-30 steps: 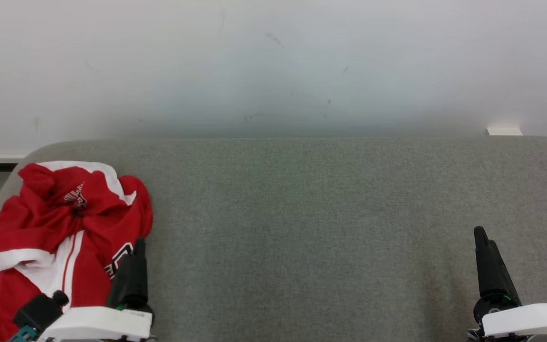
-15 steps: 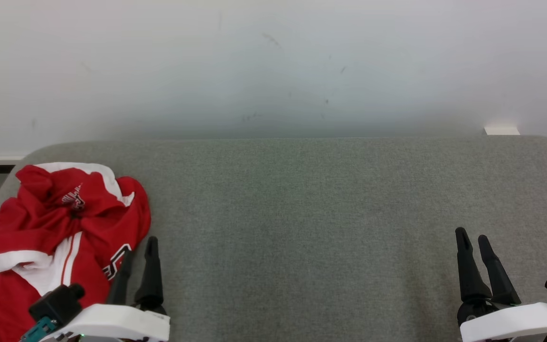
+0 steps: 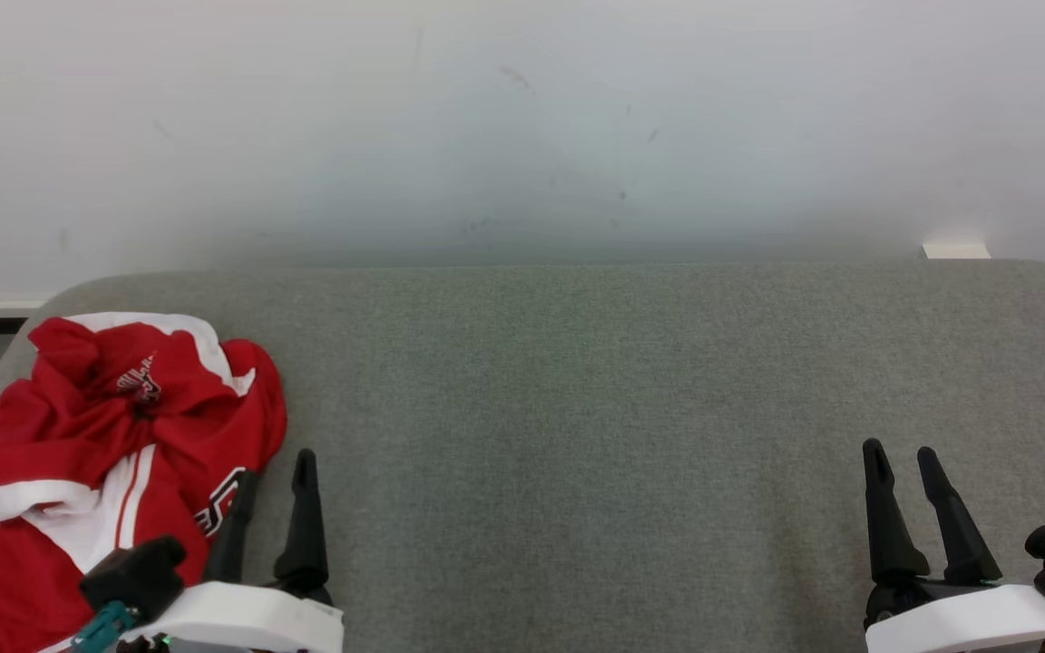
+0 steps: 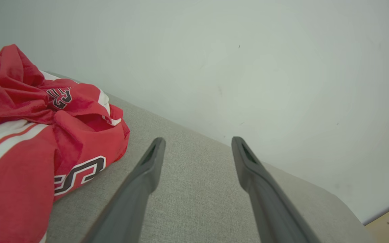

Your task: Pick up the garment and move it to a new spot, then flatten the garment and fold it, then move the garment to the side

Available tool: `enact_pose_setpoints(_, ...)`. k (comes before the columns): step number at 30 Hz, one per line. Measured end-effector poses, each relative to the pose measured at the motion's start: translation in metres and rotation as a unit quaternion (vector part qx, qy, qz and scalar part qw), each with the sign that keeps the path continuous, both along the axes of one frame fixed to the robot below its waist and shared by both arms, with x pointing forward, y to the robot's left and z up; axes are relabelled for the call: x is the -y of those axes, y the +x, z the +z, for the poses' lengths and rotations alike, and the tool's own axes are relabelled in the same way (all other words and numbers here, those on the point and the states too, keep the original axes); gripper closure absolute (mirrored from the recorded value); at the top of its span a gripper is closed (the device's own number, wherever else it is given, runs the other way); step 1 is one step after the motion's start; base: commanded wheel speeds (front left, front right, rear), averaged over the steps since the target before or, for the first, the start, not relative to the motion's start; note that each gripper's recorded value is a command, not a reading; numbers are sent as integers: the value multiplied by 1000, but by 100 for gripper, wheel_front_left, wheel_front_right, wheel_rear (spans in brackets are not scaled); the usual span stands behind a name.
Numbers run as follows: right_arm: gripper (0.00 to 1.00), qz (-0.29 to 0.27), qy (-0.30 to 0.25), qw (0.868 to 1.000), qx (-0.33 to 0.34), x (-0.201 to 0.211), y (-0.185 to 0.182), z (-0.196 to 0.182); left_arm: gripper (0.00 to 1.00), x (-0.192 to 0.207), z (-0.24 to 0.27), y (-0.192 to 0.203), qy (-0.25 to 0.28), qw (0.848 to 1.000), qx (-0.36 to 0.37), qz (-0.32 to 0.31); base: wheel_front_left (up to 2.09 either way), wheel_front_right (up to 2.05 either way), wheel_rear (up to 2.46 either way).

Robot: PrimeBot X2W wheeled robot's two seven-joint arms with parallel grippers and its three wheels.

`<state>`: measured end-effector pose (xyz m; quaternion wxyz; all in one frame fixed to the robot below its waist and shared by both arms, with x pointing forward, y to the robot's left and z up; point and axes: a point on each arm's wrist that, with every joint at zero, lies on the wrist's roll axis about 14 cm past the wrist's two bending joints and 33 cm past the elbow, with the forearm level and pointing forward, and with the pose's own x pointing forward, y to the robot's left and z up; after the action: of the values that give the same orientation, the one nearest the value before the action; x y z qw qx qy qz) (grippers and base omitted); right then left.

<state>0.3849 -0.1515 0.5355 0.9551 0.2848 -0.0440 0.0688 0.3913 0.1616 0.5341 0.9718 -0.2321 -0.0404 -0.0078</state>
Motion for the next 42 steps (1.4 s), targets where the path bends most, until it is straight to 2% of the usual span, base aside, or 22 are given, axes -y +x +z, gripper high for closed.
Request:
enact_pose_setpoints(19, 0, 6, -77, 997, 30, -11, -3, 6, 0, 9, 7, -1, 92, 995, 27, -2, 0, 0, 0)
enact_pose_setpoints(42, 0, 4, -137, 988, 67, -16, -4, 18, 0, 19, 18, 0, 152, 986, 63, -13, 0, 0, 0)
